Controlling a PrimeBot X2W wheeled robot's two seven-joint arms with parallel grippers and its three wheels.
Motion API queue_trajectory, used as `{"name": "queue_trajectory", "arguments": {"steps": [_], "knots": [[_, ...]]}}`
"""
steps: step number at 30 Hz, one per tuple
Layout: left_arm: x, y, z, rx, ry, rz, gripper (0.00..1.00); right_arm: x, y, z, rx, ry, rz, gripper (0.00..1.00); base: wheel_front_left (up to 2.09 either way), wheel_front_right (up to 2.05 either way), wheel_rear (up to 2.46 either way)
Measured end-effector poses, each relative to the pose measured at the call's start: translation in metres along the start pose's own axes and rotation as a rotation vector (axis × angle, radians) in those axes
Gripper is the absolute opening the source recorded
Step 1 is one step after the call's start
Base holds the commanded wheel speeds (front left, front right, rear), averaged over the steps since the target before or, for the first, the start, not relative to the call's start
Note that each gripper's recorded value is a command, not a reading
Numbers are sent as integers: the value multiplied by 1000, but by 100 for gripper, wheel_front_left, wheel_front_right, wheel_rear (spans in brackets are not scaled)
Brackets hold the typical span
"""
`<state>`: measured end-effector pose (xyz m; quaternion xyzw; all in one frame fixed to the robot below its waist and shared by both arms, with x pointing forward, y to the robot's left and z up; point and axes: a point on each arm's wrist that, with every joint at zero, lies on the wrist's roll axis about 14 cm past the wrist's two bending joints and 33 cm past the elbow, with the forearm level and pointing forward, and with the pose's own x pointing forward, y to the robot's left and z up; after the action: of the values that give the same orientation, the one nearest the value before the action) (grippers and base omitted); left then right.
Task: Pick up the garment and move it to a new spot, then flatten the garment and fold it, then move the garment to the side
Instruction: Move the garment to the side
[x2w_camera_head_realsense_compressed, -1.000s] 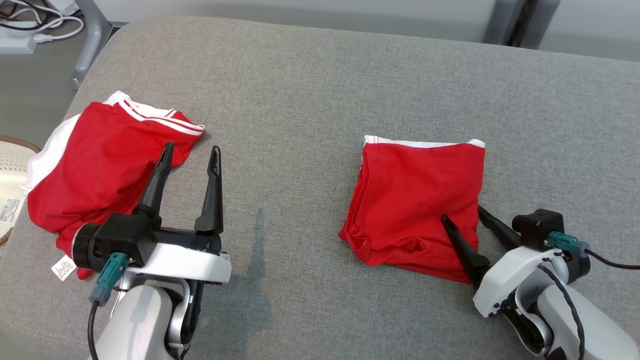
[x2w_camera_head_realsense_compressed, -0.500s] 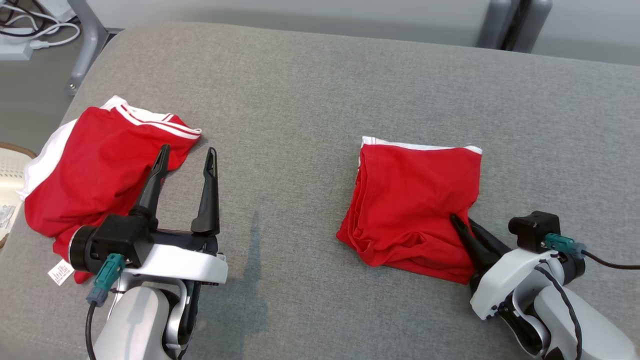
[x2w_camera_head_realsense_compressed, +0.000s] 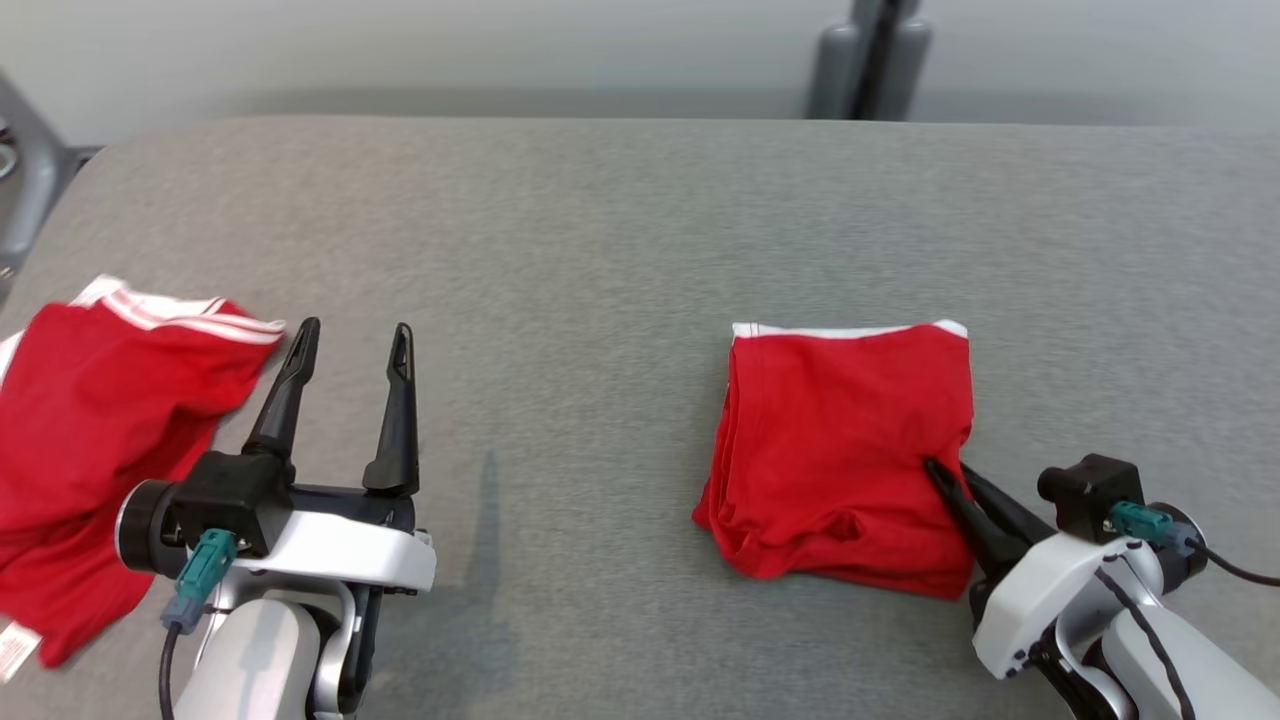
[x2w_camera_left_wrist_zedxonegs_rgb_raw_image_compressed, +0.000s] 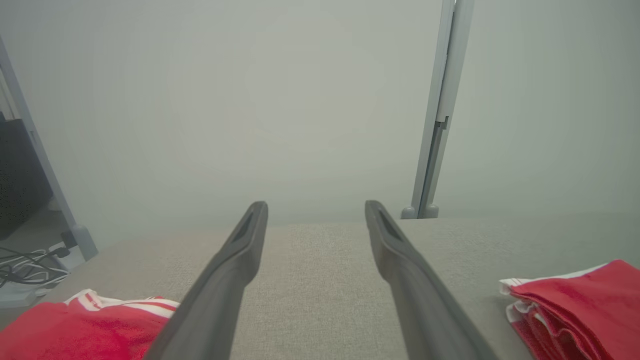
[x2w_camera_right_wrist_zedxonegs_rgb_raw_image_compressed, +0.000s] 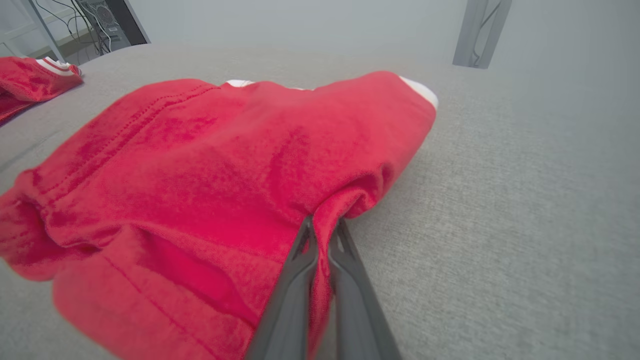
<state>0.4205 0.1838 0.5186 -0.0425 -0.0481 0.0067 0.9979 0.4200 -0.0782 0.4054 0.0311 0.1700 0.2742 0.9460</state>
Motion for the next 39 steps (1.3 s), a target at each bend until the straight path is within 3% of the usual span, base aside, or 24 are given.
{"name": "queue_trajectory", "arguments": {"steps": [20, 32, 39], "knots": [[35, -92, 4, -35, 2, -255, 100, -94, -56, 1, -104, 39, -216, 0, 0, 0, 0], [66, -132, -18, -47, 27, -365, 100, -128, -193, 46, -289, 36, -488, 0, 0, 0, 0], [84, -146, -38, -51, 50, -412, 100, -140, -255, 37, -327, 141, -612, 0, 0, 0, 0]]}}
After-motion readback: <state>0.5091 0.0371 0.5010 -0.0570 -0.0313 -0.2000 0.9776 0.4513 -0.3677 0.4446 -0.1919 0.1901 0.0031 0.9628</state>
